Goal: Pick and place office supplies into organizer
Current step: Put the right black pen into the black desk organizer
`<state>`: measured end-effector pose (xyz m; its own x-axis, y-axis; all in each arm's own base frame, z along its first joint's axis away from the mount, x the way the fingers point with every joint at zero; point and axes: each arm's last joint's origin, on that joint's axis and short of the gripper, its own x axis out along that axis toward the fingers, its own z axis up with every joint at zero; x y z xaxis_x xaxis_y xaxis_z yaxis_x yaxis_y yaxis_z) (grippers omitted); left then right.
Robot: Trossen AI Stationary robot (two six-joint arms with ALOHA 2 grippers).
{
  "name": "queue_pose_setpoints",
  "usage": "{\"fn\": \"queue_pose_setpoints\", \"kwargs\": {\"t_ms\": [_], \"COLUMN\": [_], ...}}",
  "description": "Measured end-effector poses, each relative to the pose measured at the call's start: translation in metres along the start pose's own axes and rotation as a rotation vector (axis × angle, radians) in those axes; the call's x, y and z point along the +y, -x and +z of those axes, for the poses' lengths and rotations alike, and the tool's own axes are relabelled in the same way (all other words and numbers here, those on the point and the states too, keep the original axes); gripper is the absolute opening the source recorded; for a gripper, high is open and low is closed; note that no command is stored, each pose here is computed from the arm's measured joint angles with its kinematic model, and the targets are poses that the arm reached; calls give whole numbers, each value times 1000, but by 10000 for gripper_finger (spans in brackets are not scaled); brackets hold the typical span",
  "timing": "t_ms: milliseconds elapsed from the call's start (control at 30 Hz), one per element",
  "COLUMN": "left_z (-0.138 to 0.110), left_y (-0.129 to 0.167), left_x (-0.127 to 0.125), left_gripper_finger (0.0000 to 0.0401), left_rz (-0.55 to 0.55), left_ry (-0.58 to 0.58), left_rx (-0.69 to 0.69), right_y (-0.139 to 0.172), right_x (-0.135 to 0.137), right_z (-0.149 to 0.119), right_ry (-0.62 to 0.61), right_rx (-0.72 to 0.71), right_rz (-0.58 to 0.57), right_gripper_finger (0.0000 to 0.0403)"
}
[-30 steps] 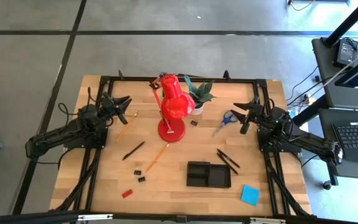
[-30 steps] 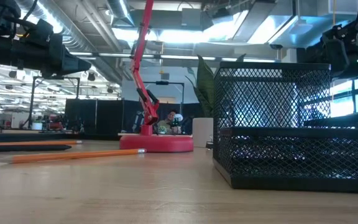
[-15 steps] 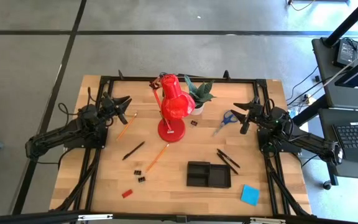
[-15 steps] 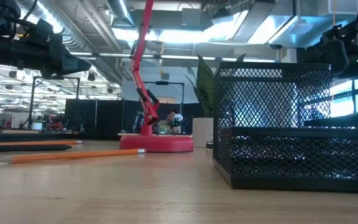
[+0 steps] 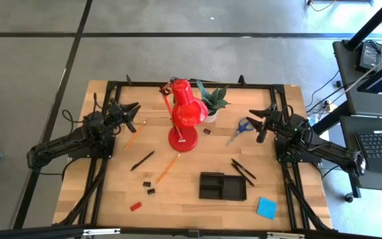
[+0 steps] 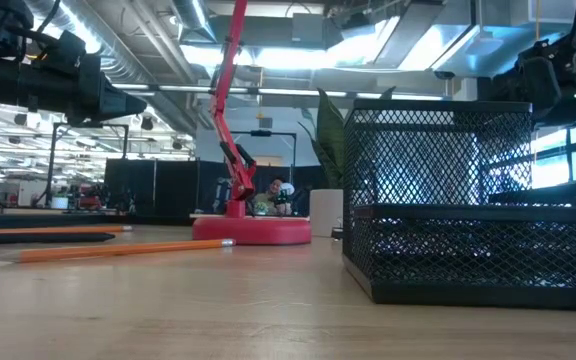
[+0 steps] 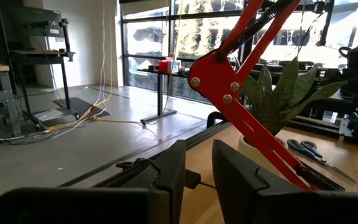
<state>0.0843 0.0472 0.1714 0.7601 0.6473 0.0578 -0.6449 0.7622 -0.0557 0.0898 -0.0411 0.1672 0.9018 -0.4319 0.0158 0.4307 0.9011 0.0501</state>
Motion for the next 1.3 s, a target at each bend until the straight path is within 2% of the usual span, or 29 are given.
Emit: {"fn": "queue_pose_setpoints", "kwargs": {"t_ms": [700, 900, 1067, 1167, 1300], "left_z": [0, 0, 0, 0, 0], "left_y": [0, 0, 0, 0, 0], "left_x": [0, 0, 0, 0, 0], "left_gripper_finger": [74, 74, 74, 74, 74], "left_rz": [2, 2, 1, 1, 1], "left_ry": [0, 0, 0, 0, 1], "left_rx": [0, 0, -1, 0, 0], "right_y": [0, 0, 6, 7, -2], "right_x": [0, 0, 2, 3, 5], "right_z": [0, 1, 39, 63, 91], "right_ry": [6, 51, 82, 99, 8], "right_rx": [4, 3, -15, 49, 161], "right_rz": [0, 0, -8, -9, -10], "right_gripper_finger": [181, 181, 181, 181, 181]}}
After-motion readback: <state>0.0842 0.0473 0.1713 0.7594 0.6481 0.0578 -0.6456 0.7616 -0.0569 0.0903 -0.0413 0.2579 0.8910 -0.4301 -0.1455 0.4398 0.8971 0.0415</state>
